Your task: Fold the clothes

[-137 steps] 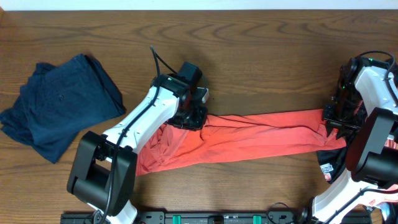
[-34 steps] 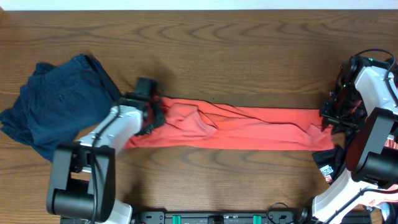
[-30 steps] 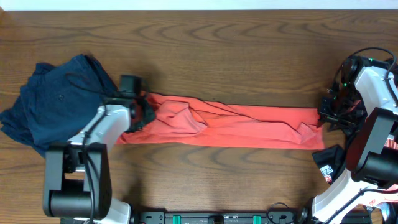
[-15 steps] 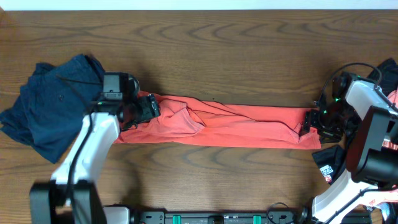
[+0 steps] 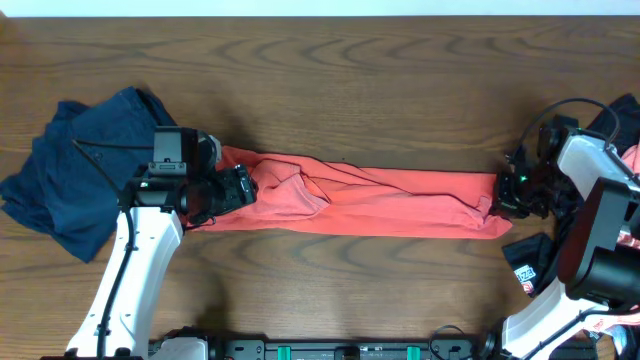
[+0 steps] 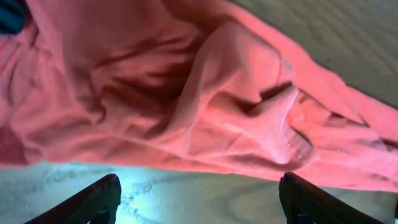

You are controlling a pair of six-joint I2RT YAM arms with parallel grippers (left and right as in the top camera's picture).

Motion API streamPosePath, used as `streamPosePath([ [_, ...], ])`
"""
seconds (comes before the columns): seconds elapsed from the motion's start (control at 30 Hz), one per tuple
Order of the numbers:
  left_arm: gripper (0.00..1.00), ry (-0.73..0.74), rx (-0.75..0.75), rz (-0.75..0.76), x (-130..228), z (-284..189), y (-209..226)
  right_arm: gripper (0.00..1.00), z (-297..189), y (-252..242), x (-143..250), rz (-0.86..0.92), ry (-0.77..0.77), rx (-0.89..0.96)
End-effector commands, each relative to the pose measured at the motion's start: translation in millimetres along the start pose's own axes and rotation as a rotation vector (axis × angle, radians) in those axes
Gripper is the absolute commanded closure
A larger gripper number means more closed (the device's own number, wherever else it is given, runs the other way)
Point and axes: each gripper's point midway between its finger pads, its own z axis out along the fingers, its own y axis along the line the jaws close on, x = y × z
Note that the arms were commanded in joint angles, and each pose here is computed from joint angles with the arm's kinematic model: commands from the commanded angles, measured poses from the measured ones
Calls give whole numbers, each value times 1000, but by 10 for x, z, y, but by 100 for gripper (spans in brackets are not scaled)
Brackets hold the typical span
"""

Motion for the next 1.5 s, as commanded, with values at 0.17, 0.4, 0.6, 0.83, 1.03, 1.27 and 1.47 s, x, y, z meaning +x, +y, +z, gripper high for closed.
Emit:
streamPosePath([
  [0.17,18,35,-4,4,77,-43,4,99,-704,-148,-341,19,-82,114],
  [0.4,18,47,-9,0,109,-16,26,99,-712,412,-125,-144,4,103],
  [0.6,18,51,-10,-1,122,-12,32,99,-550,1054,94,-293,36,136],
  [0.83,18,59,-13,-4,143,-12,41,96,-372,1651,346,-402,23,167],
  [1.03,18,65,-16,-5,159,-13,47,91,-248,1934,468,-457,3,161],
  [1.27,18,75,-20,-2,182,-14,56,91,-186,2132,611,-504,14,132],
  [1.47,17,75,-20,-2,182,-14,56,89,-148,2358,688,-536,18,44],
])
